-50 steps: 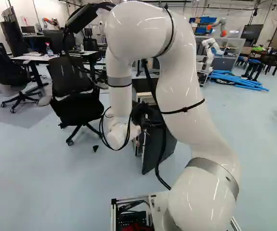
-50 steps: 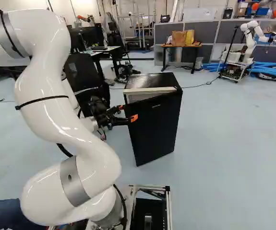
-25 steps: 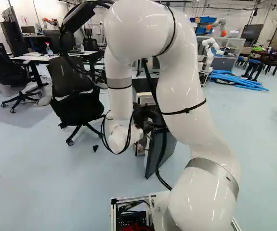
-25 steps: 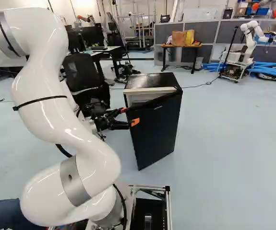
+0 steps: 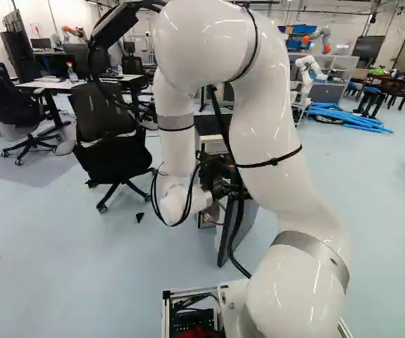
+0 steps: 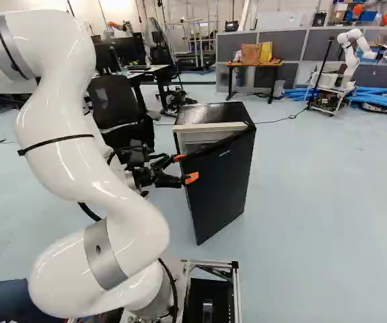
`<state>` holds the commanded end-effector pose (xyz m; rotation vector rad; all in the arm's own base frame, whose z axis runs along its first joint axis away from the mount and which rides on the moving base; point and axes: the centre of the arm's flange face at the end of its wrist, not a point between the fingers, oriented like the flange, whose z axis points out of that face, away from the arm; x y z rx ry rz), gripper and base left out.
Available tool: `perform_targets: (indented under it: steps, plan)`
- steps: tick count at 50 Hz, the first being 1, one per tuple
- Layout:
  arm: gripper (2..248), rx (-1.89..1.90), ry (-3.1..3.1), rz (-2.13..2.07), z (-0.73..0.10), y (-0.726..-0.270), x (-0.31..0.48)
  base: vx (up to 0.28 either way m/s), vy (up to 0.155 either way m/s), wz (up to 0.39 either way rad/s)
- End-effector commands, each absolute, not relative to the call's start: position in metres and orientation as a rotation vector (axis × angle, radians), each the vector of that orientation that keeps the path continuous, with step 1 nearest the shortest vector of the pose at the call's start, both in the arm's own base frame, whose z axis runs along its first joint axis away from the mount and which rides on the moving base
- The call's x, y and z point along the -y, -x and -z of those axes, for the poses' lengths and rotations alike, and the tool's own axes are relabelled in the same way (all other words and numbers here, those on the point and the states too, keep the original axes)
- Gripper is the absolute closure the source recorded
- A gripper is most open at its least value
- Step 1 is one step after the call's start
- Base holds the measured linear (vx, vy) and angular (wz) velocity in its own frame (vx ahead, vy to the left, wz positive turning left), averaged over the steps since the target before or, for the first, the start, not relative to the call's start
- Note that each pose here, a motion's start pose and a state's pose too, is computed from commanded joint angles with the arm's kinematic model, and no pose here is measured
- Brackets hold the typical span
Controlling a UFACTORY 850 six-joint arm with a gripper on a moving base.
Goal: Grab a drink from the fridge
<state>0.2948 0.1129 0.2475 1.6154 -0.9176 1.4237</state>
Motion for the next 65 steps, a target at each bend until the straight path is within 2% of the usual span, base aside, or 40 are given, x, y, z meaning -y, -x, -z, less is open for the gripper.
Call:
perform_targets:
  steps: [65]
  plan:
    - [3, 1.273, -1.253, -1.119, -0.254, -0.305, -0.07, 0.0, 0.0, 0.0]
